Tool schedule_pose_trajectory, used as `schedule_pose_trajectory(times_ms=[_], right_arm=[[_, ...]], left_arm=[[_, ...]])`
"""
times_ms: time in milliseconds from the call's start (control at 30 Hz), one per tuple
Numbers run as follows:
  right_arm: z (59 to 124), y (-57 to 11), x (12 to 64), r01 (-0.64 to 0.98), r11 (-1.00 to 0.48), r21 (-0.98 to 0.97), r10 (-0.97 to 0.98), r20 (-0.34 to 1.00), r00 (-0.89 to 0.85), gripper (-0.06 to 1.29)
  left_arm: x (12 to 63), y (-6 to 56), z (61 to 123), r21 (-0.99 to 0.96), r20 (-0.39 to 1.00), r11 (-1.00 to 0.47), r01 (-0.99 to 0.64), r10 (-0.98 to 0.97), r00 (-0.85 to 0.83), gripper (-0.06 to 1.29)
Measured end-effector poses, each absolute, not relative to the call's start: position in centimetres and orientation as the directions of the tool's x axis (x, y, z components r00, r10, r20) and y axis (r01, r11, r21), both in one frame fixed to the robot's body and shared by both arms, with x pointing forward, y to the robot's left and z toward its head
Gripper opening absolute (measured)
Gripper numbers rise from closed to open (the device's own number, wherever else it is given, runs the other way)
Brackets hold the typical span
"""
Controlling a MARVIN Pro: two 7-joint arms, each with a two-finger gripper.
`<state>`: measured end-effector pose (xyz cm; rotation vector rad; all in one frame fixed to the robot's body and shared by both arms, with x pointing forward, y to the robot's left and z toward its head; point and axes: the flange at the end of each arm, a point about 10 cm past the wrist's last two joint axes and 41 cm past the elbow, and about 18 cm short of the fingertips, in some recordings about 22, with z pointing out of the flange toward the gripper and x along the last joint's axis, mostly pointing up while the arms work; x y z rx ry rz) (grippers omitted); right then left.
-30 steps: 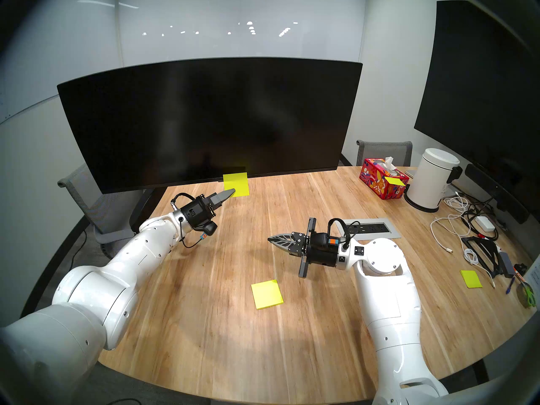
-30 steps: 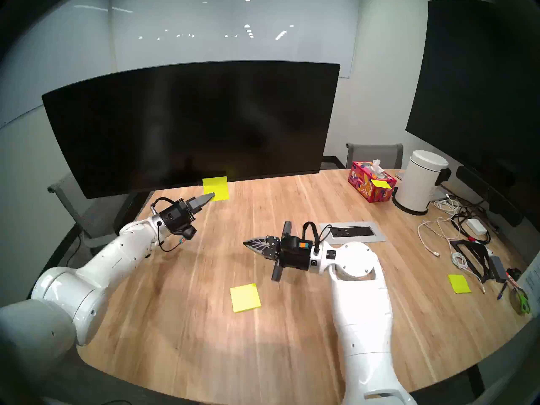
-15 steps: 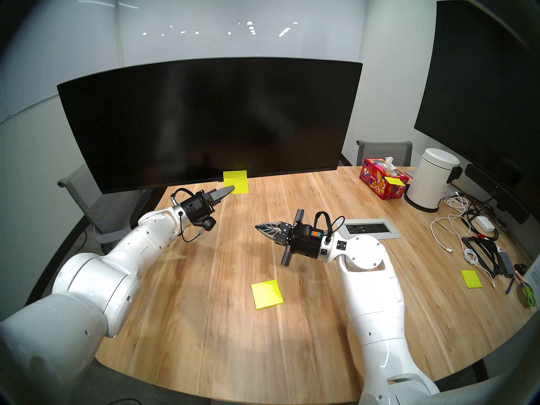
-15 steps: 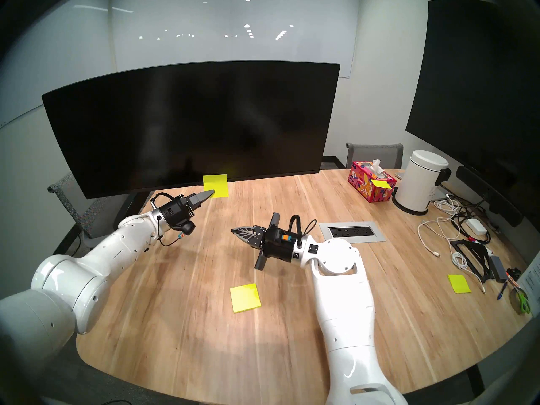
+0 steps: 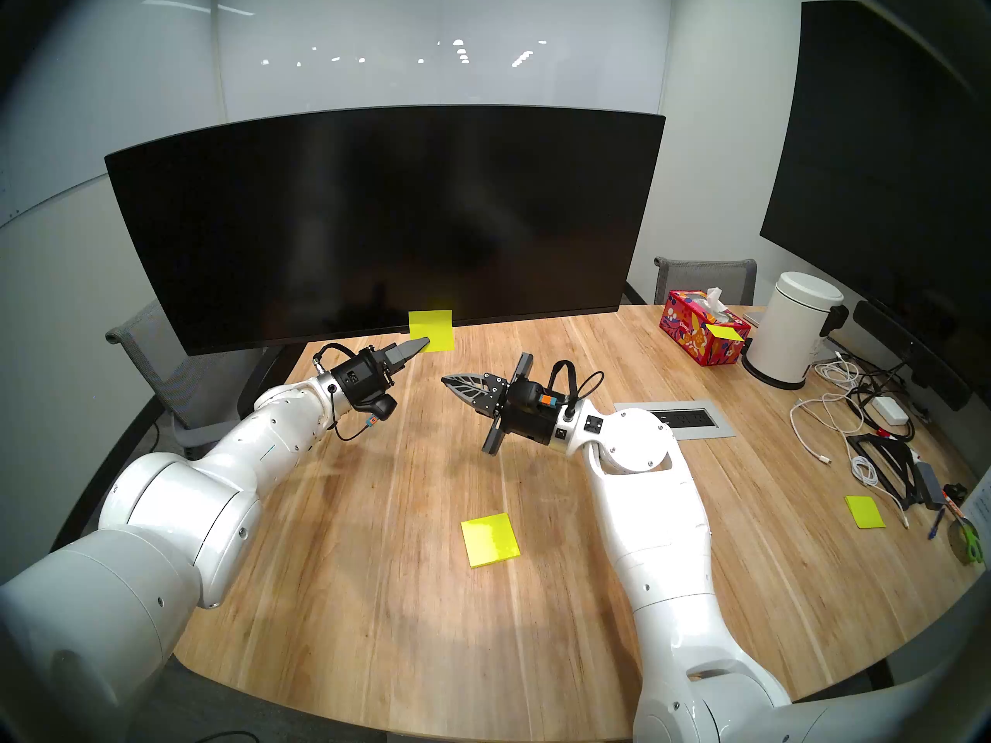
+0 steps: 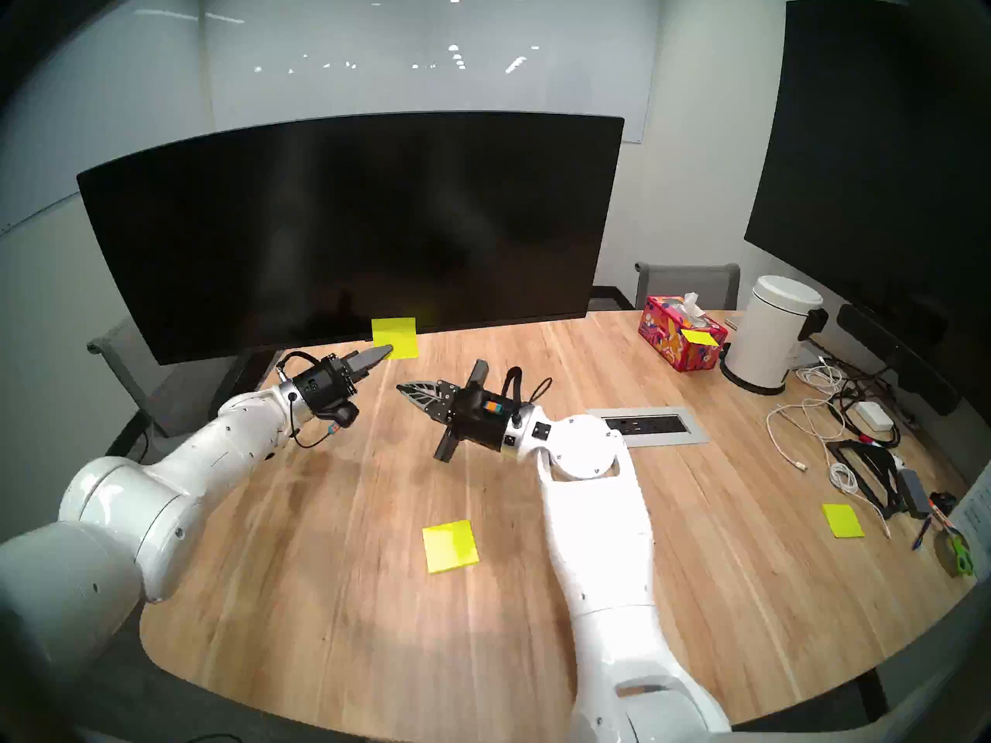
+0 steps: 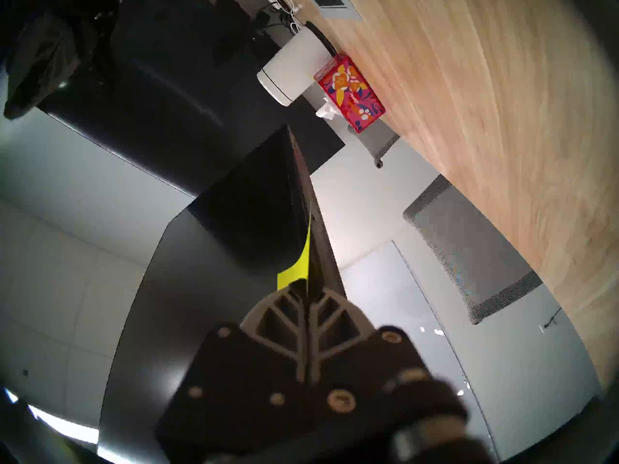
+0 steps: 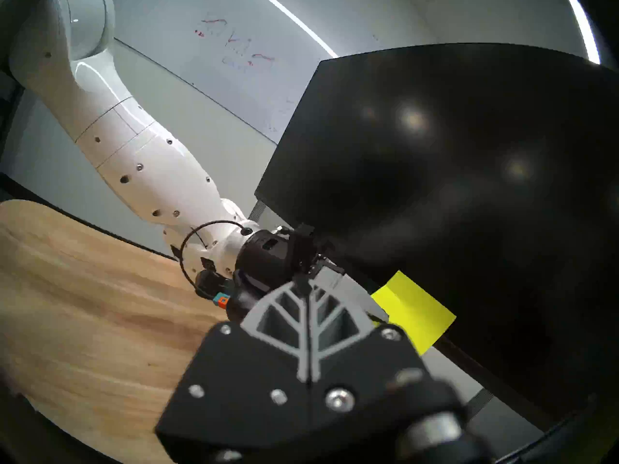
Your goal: Peel one sticky note off the pad and stick it onto the monitor, then press it flat
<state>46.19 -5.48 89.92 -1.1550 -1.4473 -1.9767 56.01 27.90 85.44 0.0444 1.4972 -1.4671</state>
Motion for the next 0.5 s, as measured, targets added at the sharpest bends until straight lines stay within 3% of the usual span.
schedule_pose_trajectory(times_ms=[500], right_arm=[[90.9,-1.9,48.3,0.723,-0.384,0.574,0.093,0.803,-0.588,-0.03]], left_arm=[[56.0,27.6,85.5,-0.727,-0.639,0.245,0.642,-0.586,-0.499,-0.02]])
